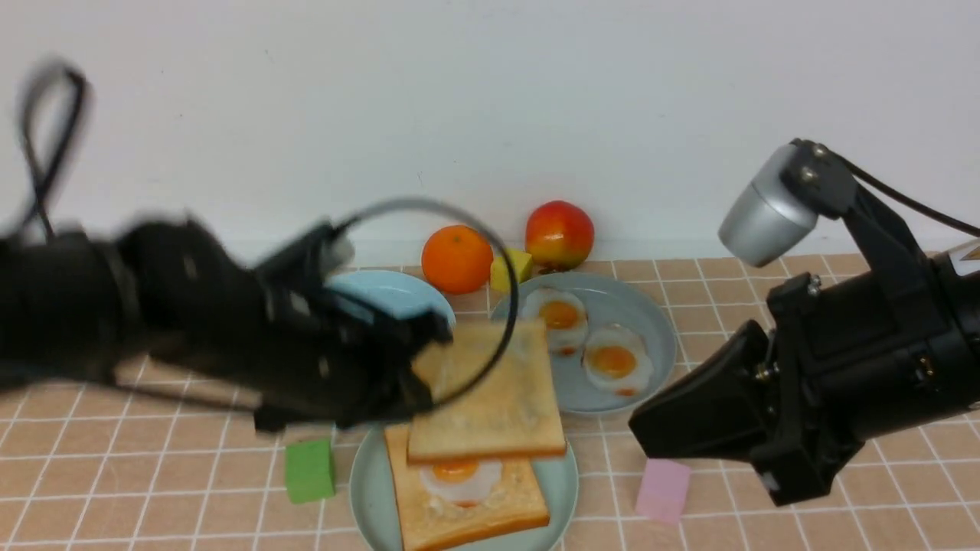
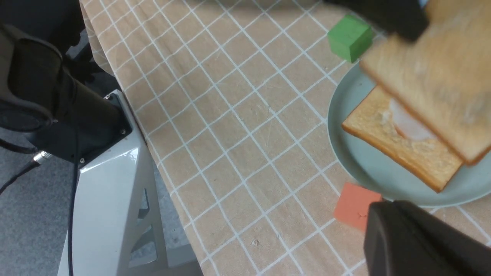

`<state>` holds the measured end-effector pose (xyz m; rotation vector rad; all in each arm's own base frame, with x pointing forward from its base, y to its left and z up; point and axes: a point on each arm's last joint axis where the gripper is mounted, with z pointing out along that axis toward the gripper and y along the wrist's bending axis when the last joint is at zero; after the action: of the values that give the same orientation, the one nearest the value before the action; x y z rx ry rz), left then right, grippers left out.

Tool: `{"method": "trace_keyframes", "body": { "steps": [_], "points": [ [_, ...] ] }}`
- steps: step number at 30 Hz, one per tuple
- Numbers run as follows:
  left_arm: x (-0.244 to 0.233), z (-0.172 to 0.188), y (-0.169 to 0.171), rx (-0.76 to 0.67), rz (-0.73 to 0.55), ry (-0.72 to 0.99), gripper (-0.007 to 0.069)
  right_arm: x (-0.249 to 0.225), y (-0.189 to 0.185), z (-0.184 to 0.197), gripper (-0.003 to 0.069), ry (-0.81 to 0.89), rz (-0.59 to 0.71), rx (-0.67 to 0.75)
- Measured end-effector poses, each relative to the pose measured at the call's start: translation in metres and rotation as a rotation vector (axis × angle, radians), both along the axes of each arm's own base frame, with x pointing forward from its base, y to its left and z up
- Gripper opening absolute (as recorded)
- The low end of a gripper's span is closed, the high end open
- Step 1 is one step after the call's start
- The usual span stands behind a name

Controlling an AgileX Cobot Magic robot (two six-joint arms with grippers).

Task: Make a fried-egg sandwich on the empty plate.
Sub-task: Use the left arm to place a slice of bread on the fried egg in the middle

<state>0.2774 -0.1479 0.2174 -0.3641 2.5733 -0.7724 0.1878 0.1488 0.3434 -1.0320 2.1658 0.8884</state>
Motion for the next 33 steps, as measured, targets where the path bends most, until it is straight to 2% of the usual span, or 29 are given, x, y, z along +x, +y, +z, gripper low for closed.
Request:
{"method": "trace_keyframes", "body": {
  "steps": [10,13,17,22,25,27,33],
  "points": [
    [-0.005,-0.036,0.005,0.028,0.079,0.055,0.0018,-0.001,0.000,0.000,0.0015,0.008,0.009,-0.003],
    [-0.003,-0.047,0.004,0.041,0.084,0.084,0.0043,-0.001,0.000,0.000,0.0020,0.008,0.009,-0.003],
    [-0.002,-0.051,0.004,0.043,0.087,0.100,0.0108,-0.001,0.000,0.000,0.0022,0.010,0.011,-0.003],
    [-0.005,-0.052,0.003,0.041,0.067,0.131,0.0247,0.001,0.000,0.000,0.0028,-0.006,-0.007,0.001],
    [-0.006,-0.049,0.000,0.036,0.043,0.153,0.0314,0.004,0.000,0.001,0.0032,-0.022,-0.034,0.009],
    [-0.006,-0.043,-0.001,0.032,0.013,0.143,0.0364,0.007,-0.001,0.001,0.0036,0.000,-0.096,0.015],
    [-0.012,-0.011,0.000,0.026,-0.065,0.033,0.0390,0.007,-0.012,-0.003,0.0043,0.092,-0.259,-0.055]
  ]
}}
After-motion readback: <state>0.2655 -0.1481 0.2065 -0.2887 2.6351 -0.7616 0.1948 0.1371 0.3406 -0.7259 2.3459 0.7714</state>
